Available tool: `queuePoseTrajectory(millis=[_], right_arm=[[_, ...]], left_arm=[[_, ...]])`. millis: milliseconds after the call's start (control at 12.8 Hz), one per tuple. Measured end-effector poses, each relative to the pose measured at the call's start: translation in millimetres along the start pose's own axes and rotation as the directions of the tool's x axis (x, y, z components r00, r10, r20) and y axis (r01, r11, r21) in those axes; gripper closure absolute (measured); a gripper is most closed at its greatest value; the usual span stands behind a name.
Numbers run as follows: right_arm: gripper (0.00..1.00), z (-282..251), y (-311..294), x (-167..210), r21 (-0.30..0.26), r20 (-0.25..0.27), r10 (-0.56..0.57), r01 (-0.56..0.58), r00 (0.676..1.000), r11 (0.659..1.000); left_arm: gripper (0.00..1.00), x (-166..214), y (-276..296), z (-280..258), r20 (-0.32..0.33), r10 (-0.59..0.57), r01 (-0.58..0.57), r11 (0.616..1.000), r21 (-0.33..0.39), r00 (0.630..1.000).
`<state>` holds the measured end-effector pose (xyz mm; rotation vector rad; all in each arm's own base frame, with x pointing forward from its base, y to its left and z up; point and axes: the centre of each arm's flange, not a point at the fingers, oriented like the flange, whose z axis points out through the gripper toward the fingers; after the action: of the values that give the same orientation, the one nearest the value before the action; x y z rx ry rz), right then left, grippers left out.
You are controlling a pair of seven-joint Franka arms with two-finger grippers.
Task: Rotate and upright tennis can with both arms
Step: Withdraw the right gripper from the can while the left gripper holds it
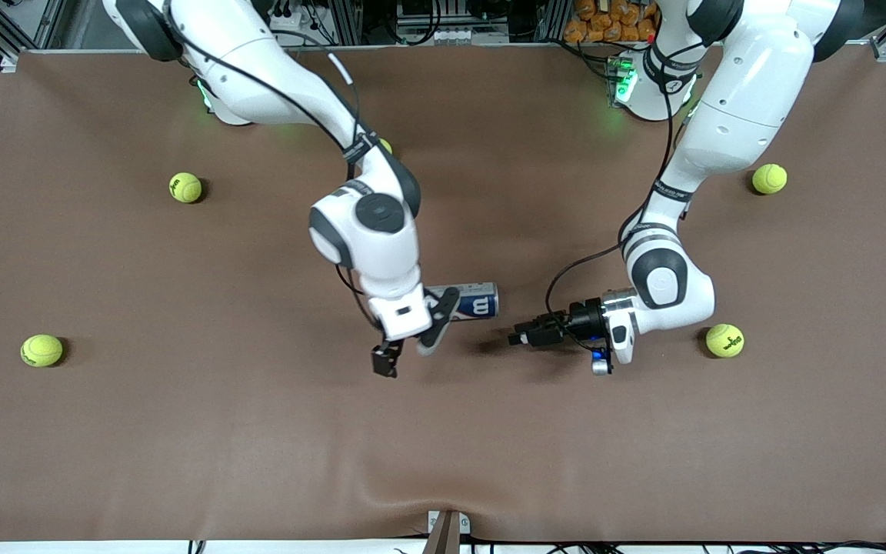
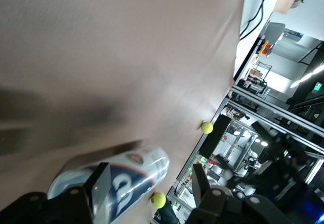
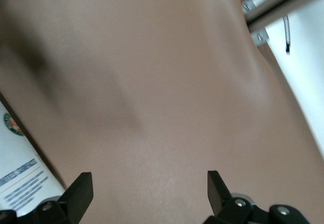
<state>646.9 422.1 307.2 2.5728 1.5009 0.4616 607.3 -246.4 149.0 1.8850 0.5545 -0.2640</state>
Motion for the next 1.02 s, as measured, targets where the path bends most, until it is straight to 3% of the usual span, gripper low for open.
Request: queuePoseTrajectory(millis=[469,704,1016], right_arm=[[0.0,-4,78,-46,0.024,0.011,0.167,-0.167,0.986,0.986],[0.0,3,104,-72,0.09,0.017,0.285,-0.286,0.958,0.954],[0.0,14,139,-114,0.098,0.052,0.368,-0.372,0.928,0.923]], left_arm=[[0.32,-17,-15,5,0.022,-0.009,0.009,1.0,0.022,1.0],[0.37,-20,-8,11,0.023,-0.013,0.013,1.0,-0.002,1.0],[0.39,-16,6,19,-0.001,-0.009,0.009,0.999,-0.037,1.0]])
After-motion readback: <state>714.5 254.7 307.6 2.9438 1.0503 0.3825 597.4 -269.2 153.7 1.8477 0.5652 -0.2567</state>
